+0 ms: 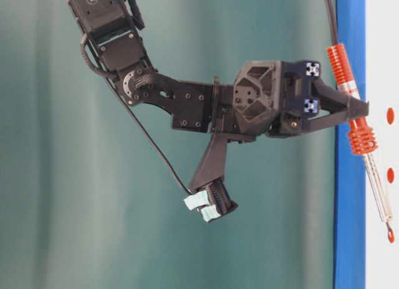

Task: Touch the tip of the soldering iron to the mark.
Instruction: 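Hold the iron tip against the leftmost red dot, then raise the iron and shift it right toward the middle dot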

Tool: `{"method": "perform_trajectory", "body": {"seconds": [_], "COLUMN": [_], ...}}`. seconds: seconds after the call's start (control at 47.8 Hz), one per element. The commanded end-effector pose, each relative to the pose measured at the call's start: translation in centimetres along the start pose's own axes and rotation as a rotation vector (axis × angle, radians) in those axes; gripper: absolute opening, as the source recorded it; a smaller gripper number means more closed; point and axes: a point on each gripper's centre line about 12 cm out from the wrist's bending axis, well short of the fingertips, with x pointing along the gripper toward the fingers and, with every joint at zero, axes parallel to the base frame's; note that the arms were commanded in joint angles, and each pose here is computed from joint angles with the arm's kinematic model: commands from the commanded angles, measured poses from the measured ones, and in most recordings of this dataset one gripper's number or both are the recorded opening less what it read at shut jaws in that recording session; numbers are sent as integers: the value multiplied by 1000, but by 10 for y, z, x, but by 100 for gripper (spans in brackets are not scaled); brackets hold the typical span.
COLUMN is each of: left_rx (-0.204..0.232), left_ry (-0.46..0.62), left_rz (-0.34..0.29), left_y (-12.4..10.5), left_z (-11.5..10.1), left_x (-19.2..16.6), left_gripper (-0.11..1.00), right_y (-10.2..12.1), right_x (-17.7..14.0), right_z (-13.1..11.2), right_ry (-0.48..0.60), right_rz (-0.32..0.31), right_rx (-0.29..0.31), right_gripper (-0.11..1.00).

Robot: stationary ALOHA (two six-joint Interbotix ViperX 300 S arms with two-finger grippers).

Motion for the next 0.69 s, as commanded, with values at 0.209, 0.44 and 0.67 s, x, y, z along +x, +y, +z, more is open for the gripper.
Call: {"method": "perform_trajectory", "body": {"seconds": [0.209,0.44,0.67], "left_rx": [-6,-6,-6], "left_ry": [-12,-12,-15], "left_rz": [0,-2,0], "left_y": [0,0,0], "left_z": [4,4,5], "left_x": [1,1,1], "left_gripper": [0,0,0], "right_y": [-4,-8,-17], "right_x": [-19,-52,-92], "right_z": [7,6,2], "right_ry": [-47,-98,-119], "right_rz": [-4,-10,-31], "right_rx": [16,27,38], "right_gripper": [6,6,6]}}
